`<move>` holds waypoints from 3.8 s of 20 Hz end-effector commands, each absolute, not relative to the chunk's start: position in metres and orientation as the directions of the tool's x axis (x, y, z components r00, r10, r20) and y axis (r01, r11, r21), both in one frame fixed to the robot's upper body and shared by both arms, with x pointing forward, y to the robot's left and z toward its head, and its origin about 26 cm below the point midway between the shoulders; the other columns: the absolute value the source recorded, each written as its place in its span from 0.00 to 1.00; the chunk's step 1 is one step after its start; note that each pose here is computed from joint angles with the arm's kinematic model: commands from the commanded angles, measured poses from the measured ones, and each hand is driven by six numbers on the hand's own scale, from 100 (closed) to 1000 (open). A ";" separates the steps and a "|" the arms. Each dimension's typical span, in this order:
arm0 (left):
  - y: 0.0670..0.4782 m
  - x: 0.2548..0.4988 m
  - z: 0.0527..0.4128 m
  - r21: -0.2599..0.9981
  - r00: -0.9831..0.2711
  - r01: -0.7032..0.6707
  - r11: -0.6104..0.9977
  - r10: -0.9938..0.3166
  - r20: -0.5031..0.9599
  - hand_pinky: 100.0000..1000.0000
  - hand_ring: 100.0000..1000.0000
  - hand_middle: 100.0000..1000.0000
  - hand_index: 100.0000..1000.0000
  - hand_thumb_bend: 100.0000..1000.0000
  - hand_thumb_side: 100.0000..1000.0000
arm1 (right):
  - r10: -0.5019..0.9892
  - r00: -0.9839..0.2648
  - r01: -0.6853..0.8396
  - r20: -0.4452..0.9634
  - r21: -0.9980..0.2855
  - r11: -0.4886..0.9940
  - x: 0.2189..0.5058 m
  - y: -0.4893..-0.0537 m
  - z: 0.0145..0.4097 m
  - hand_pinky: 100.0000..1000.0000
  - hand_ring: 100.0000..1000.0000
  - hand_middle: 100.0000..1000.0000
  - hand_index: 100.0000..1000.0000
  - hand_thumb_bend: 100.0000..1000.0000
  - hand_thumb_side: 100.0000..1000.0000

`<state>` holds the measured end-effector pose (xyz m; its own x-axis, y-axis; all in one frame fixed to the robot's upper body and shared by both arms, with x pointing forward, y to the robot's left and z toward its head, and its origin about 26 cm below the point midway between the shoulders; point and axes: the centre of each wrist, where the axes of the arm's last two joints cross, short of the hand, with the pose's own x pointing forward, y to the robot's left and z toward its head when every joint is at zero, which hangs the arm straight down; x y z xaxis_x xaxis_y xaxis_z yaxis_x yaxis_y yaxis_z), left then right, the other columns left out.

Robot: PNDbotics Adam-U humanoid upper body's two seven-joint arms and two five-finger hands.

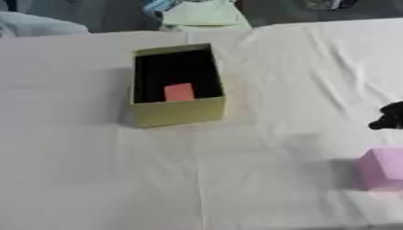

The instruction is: Pick up objects on the table and place them in the box.

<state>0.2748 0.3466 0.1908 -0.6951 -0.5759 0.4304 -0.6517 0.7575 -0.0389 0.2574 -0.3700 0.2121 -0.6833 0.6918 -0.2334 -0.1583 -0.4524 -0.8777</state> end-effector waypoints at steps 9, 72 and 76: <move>0.348 0.273 0.201 -0.027 -0.707 -0.645 0.763 -0.583 0.400 0.64 0.65 0.64 0.77 0.36 0.81 | 0.729 -0.615 -0.160 -0.300 -0.858 -0.487 0.257 -0.367 0.215 0.90 0.93 0.79 0.94 0.56 0.41; 0.346 0.274 0.198 -0.016 -0.708 -0.633 0.774 -0.571 0.415 0.63 0.65 0.64 0.77 0.35 0.81 | 0.900 -0.416 -0.326 -0.129 -0.903 -0.280 0.266 -0.376 0.193 0.58 0.56 0.39 0.60 0.43 0.23; 0.346 0.273 0.198 -0.016 -0.707 -0.636 0.771 -0.575 0.412 0.63 0.65 0.64 0.77 0.36 0.81 | 0.894 -0.426 -0.309 -0.138 -0.907 -0.287 0.263 -0.371 0.204 0.57 0.55 0.38 0.59 0.42 0.24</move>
<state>0.2755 0.3439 0.1889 -0.6975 -0.5615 0.4451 -0.6347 0.7725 -0.0201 0.2641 -0.3714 0.1875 -0.4182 0.9030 -0.0985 -0.3369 -0.2549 -0.9064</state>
